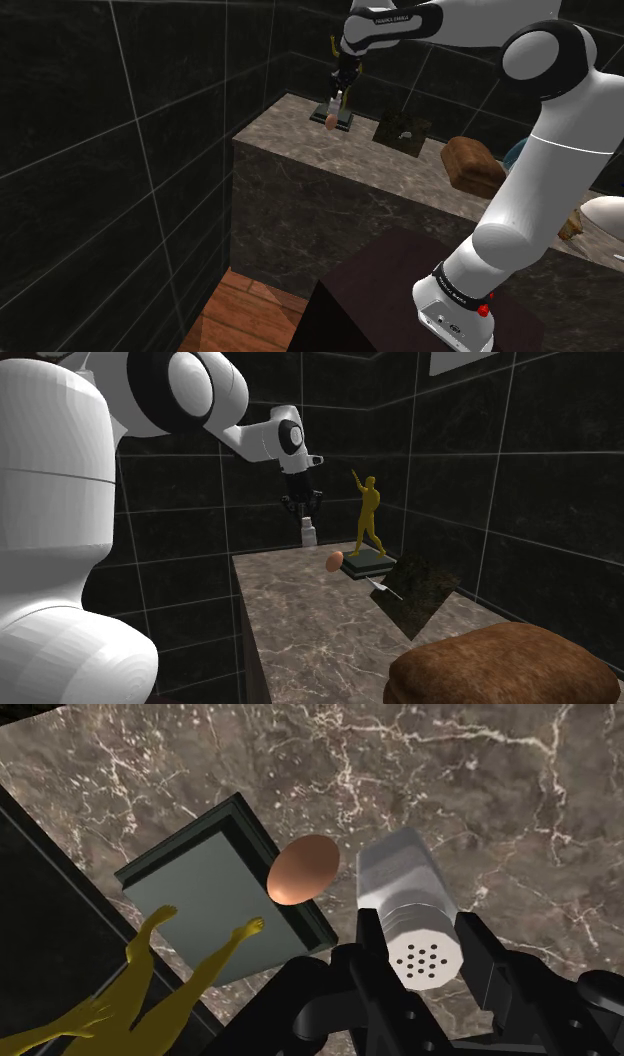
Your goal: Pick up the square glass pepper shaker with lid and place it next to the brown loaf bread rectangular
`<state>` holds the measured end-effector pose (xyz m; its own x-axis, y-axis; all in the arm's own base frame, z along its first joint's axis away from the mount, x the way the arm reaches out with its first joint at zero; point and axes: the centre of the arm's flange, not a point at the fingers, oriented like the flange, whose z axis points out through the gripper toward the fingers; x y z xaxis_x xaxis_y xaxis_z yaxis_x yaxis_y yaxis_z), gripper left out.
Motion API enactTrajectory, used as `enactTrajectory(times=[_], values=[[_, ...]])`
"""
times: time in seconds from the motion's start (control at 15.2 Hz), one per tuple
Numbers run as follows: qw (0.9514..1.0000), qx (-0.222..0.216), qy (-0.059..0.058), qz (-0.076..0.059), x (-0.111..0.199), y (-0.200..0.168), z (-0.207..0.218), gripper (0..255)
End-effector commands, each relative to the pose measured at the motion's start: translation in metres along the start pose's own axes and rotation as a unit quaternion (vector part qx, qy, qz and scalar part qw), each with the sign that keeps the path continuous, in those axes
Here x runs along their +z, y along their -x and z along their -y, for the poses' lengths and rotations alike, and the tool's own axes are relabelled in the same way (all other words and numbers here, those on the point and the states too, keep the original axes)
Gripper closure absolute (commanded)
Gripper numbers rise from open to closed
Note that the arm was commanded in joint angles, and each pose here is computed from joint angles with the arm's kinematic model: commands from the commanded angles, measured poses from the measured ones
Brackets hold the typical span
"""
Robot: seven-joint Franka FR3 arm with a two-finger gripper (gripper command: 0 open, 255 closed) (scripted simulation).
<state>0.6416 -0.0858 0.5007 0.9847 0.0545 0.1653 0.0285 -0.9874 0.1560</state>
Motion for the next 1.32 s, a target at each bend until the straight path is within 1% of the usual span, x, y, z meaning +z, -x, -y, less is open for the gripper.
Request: enactTrajectory(times=[0.0,0.99,1.06,1.25], values=[[1.0,0.0,0.0,0.0,-0.011,-0.001,-0.003,255],[1.0,0.0,0.0,0.0,-0.089,-0.014,-0.015,255],[1.0,0.0,0.0,0.0,-0.089,-0.014,-0.015,255],[1.0,0.0,0.0,0.0,-0.089,0.012,-0.045,255]])
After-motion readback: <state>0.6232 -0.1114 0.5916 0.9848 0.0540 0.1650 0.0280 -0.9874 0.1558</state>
